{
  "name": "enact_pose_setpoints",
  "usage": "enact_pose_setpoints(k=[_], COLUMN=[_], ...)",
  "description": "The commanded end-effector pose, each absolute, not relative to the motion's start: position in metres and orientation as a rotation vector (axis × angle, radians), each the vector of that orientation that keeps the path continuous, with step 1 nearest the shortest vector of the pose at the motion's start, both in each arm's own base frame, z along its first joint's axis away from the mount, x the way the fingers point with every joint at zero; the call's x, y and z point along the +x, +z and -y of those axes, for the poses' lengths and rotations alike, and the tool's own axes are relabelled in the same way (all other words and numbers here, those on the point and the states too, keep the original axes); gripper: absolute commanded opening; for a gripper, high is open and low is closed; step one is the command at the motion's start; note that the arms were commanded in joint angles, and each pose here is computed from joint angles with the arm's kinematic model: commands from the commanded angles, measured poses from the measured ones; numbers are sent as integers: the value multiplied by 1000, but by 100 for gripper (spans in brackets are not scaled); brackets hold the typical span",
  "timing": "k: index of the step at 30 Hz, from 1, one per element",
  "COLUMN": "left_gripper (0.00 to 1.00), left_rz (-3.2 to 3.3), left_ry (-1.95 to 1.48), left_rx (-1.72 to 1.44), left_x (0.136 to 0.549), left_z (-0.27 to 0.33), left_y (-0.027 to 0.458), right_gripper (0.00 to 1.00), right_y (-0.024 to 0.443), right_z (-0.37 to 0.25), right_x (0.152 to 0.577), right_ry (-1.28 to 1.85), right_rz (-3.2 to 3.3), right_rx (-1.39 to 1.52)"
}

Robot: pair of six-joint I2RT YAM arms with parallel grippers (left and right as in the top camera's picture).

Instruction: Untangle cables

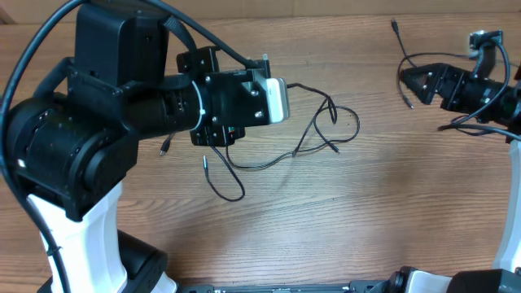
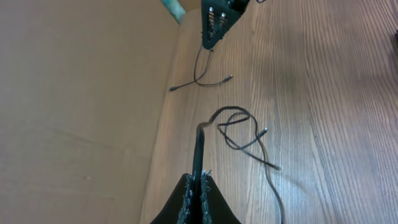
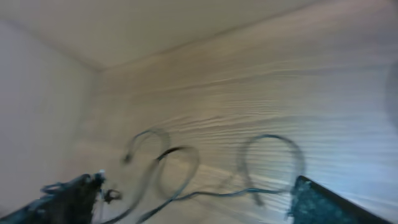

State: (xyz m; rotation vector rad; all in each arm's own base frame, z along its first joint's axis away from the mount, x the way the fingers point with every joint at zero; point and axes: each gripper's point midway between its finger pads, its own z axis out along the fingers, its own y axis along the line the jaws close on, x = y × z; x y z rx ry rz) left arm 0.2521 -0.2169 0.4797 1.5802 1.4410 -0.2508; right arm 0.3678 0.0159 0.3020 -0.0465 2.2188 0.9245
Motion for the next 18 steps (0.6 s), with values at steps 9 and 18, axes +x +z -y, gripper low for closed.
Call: enact_pose_setpoints(k=[9, 18], left_gripper=[4, 4], left_rz=[-1537, -1676], left_ry=[-322, -323], left_rx=[1548, 1355], left_x=[270, 292], left_z=[227, 211], left_y=[464, 471], right_gripper=[100, 100], right_y=[317, 330], right_z=[-149, -200], right_x=[333, 344], right_ry=[1001, 932], right_rz=[-1985, -1924], right_rx=[-838, -890])
